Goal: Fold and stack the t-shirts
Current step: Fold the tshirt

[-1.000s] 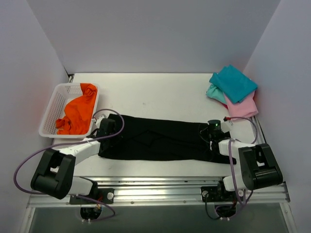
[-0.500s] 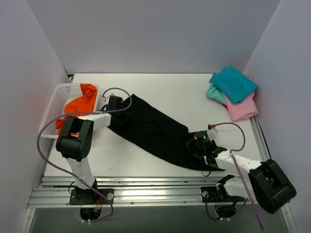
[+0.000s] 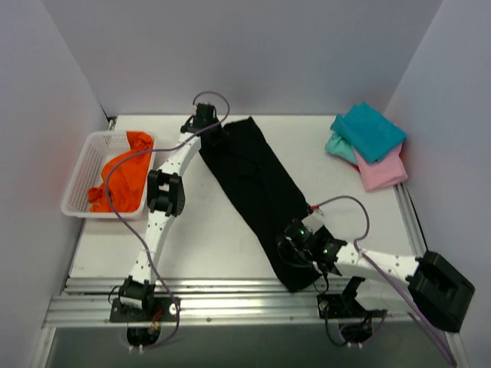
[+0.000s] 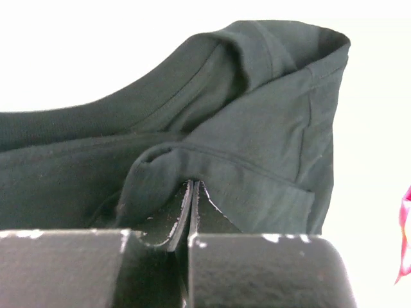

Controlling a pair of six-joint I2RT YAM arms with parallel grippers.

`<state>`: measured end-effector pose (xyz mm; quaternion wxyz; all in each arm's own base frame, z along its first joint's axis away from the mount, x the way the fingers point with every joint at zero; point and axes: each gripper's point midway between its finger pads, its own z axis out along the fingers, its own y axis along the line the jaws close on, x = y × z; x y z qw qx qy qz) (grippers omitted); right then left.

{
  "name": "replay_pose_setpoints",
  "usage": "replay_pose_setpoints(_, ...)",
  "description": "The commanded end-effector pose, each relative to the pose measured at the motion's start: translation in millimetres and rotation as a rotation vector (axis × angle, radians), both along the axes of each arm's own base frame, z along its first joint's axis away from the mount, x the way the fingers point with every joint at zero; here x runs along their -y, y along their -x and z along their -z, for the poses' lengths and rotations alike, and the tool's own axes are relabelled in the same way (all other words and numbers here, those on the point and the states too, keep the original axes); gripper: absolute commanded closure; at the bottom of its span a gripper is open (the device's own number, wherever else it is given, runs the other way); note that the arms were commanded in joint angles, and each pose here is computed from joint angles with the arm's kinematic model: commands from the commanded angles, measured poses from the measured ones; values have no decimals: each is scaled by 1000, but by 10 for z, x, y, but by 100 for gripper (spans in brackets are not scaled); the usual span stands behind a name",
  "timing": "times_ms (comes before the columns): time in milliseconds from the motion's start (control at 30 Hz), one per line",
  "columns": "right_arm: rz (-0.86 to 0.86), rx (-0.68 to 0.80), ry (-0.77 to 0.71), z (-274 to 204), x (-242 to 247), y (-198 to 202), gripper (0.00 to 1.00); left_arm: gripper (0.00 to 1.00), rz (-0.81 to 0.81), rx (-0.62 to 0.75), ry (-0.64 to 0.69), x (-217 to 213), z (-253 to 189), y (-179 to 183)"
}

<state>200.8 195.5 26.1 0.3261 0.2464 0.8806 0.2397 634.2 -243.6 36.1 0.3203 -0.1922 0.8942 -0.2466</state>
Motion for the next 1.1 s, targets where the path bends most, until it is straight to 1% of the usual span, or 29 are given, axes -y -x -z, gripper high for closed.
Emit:
replay_pose_setpoints(0,15,73,16,-200,-221,-69,100,96,79,-45,77,95,48,36)
replay_pose_setpoints(33,-1,83,28,-224,-271,-58,100,96,82,-17,116,124,34,-43)
replay_pose_setpoints(67,-3,117,39,-313,-350,-110,100,96,87,143,195,161,-357,-315)
replay_pose_setpoints(100,-35,133,53,-347,-435,-78,100,95,72,86,243,171,-41,-271)
replay_pose_setpoints(133,-63,150,90,-357,-482,-80,100,92,117,125,302,256,-131,-288)
replay_pose_setpoints(167,-86,176,107,-412,-545,-88,100,91,167,242,361,350,-280,-404)
replay_pose_setpoints(200,-82,224,118,-553,-612,-156,100,88,211,301,443,448,-422,-427)
replay_pose_setpoints(233,-121,251,161,-566,-663,-118,99,85,328,381,539,608,-748,-344)
replay_pose_setpoints(267,-128,277,182,-605,-688,-132,96,78,401,544,613,672,-1120,-329)
replay_pose_setpoints(300,-116,312,201,-685,-704,-179,92,74,436,593,671,693,-1210,-277)
replay_pose_setpoints(333,-121,323,219,-691,-716,-173,79,70,444,612,761,685,-1461,-214)
replay_pose_setpoints(367,-125,333,249,-679,-707,-189,67,60,489,729,802,659,-1861,-110)
replay_pose_setpoints(400,-127,341,260,-681,-711,-193,50,55,500,759,836,628,-2094,-50)
replay_pose_setpoints(433,-116,354,276,-699,-693,-212,44,48,501,780,835,563,-2225,-41)
replay_pose_setpoints(467,-119,363,283,-711,-695,-201,39,33,529,855,825,508,-2721,79)
replay_pose_setpoints(533,-107,380,297,-744,-652,-203,31,18,534,937,758,364,-3110,138)
replay_pose_setpoints(567,-101,386,302,-763,-637,-196,30,14,526,948,729,287,-3464,235)
replay_pose_setpoints(667,-57,411,338,-874,-511,-225,29,8,551,970,673,164,-3912,545)
replay_pose_setpoints(733,5,437,367,-1038,-364,-257,30,6,582,927,661,202,-3898,791)
replay_pose_setpoints(767,28,449,368,-1112,-324,-269,30,6,598,977,638,166,-4265,1155)
replay_pose_setpoints(800,39,443,416,-1129,-195,-250,30,6,512,862,564,159,-3634,1081)
replay_pose_setpoints(833,68,461,403,-1268,-127,-255,30,6,470,825,509,145,-3476,1171)
replay_pose_setpoints(867,114,489,403,-1438,-52,-284,30,6,450,775,451,206,-3520,1511)
replay_pose_setpoints(900,125,494,437,-1499,59,-256,30,6,426,675,341,207,-2947,1642)
replay_pose_setpoints(933,153,515,419,-1652,143,-251,30,6,324,628,255,129,-2740,1672)
replay_pose_setpoints(967,166,527,420,-1749,197,-250,30,6,303,576,203,98,-2673,1945)
replay_pose_setpoints(1000,189,549,430,-1900,275,-249,30,6,318,517,170,259,-2456,2197)
replay_pose_setpoints(1033,196,568,435,-2012,344,-236,30,6,264,421,100,198,-2001,2366)
replay_pose_setpoints(1067,199,579,439,-2085,378,-234,30,6,263,398,86,220,-1939,2591)
